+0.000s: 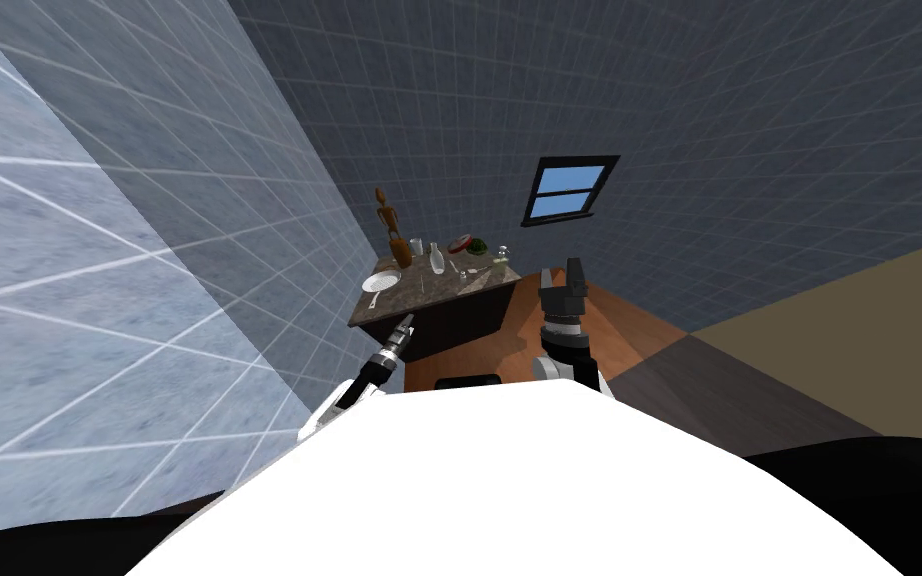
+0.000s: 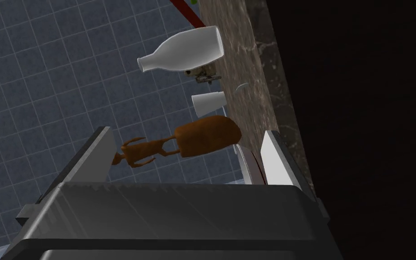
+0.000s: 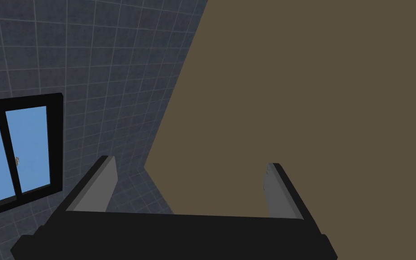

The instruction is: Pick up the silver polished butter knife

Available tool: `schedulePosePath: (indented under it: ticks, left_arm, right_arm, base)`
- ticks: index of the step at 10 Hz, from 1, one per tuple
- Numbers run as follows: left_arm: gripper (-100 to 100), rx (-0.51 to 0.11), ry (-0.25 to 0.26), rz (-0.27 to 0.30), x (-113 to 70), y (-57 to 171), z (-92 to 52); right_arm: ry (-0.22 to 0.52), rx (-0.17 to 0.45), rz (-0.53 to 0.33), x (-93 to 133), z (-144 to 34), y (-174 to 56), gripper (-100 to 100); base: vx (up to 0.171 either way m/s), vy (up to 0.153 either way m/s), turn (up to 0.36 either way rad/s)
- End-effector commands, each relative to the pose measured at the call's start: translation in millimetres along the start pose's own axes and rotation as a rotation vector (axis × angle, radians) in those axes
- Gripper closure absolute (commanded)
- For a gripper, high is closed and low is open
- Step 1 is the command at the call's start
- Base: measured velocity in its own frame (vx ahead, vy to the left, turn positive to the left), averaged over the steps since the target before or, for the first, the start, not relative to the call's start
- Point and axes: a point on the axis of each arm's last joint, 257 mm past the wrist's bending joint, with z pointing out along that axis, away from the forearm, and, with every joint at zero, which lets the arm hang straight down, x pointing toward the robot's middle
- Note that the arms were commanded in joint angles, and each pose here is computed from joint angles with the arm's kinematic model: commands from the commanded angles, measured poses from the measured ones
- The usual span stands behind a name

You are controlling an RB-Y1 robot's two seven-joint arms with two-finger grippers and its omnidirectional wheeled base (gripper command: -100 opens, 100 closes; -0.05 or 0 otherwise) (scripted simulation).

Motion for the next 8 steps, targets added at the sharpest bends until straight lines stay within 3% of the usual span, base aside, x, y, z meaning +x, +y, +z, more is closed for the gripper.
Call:
schedulePosePath:
  ticks: [1, 2, 3, 4, 5, 6, 7, 8]
  left_arm:
    - [-100, -0.079, 0.031, 0.03, 0.8, 29, -5.8]
    - [-100, -0.084, 0.038, 0.045, -1.3, 30, -7.1]
    - [-100, -0.151, 0.06, 0.07, -3.6, 55, -12.6]
    - [-100, -0.154, 0.064, 0.079, -5.3, 56, -13.5]
    - [-100, -0.221, 0.083, 0.103, -9.5, 80, -20.4]
    - [-100, -0.225, 0.087, 0.116, -12.0, 81, -21.7]
    - [-100, -0.294, 0.104, 0.144, -19.2, 106, -30.4]
    - [-100, -0.297, 0.107, 0.155, -21.8, 106, -31.6]
  right_arm:
    - [0.0, 0.0, 0.0, 0, 0.0, 0, 0]
    - [0.0, 0.0, 0.0, 0, 0.0, 0, 0]
    - [0.0, 0.0, 0.0, 0, 0.0, 0, 0]
    - [0.0, 0.0, 0.0, 0, 0.0, 0, 0]
    - [0.0, 0.0, 0.0, 0, 0.0, 0, 0]
    - [0.0, 0.0, 0.0, 0, 0.0, 0, 0]
    - [0.0, 0.0, 0.0, 0, 0.0, 0, 0]
    - [0.0, 0.0, 0.0, 0, 0.0, 0, 0]
  base:
    - [-0.118, -0.075, -0.129]
    - [-0.084, -0.064, -0.076]
    - [-0.086, -0.075, -0.136]
    - [-0.069, -0.068, -0.075]
    - [-0.101, -0.098, -0.183]
    - [-0.089, -0.077, -0.051]
    - [-0.072, -0.083, -0.115]
    - [-0.051, -0.067, -0.072]
